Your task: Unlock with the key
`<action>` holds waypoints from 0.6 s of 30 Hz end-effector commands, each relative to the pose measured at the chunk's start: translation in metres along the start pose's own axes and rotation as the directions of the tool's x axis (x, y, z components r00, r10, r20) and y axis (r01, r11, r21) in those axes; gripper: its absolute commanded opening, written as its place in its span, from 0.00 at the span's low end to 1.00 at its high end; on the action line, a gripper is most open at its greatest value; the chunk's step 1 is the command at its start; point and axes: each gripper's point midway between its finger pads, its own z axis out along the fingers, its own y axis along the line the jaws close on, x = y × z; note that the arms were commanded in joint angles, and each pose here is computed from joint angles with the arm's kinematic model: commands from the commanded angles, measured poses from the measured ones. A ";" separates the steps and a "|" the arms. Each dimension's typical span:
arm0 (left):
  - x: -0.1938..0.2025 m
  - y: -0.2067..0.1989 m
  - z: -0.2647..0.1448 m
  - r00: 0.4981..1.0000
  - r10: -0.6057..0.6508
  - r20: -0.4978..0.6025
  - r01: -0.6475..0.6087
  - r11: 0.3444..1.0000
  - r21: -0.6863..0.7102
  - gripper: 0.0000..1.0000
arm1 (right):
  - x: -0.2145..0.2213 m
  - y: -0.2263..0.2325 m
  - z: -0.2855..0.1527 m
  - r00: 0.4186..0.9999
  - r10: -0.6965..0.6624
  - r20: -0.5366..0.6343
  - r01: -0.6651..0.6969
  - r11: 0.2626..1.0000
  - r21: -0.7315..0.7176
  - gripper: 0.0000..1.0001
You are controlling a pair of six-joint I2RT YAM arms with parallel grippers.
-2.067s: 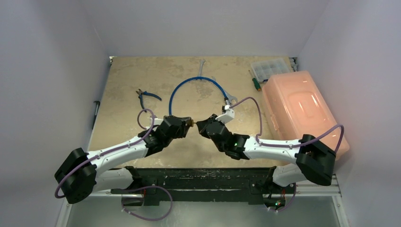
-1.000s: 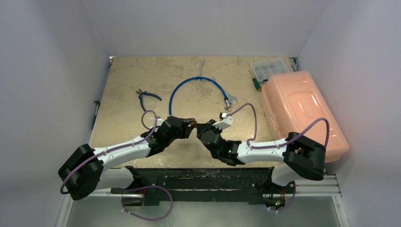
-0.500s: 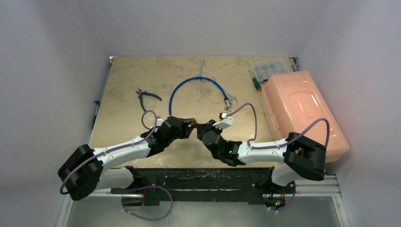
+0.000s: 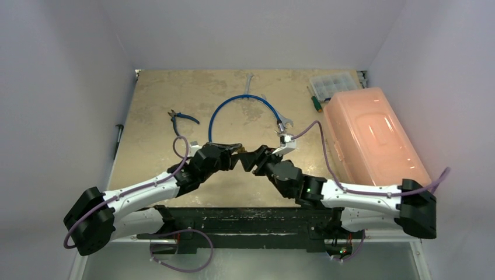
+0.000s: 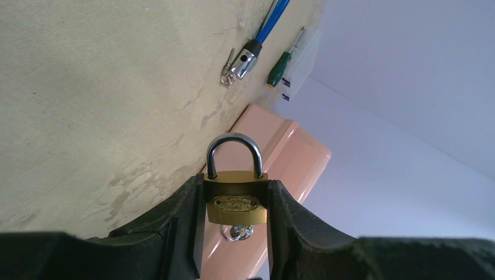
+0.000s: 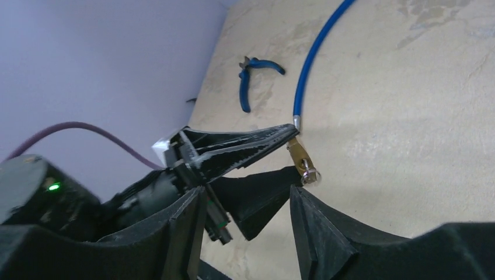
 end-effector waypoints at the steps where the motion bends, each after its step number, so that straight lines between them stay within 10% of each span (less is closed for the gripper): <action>1: 0.005 -0.028 -0.008 0.989 -0.149 -0.014 0.150 0.987 0.054 0.00 | -0.004 0.000 -0.025 0.994 -0.096 -0.053 0.092 0.993 -0.067 0.62; 18: 0.004 -0.029 -0.009 0.996 0.078 0.031 -0.080 0.995 0.054 0.00 | -0.010 -0.004 -0.020 0.945 -0.255 -0.202 0.238 0.965 -0.107 0.36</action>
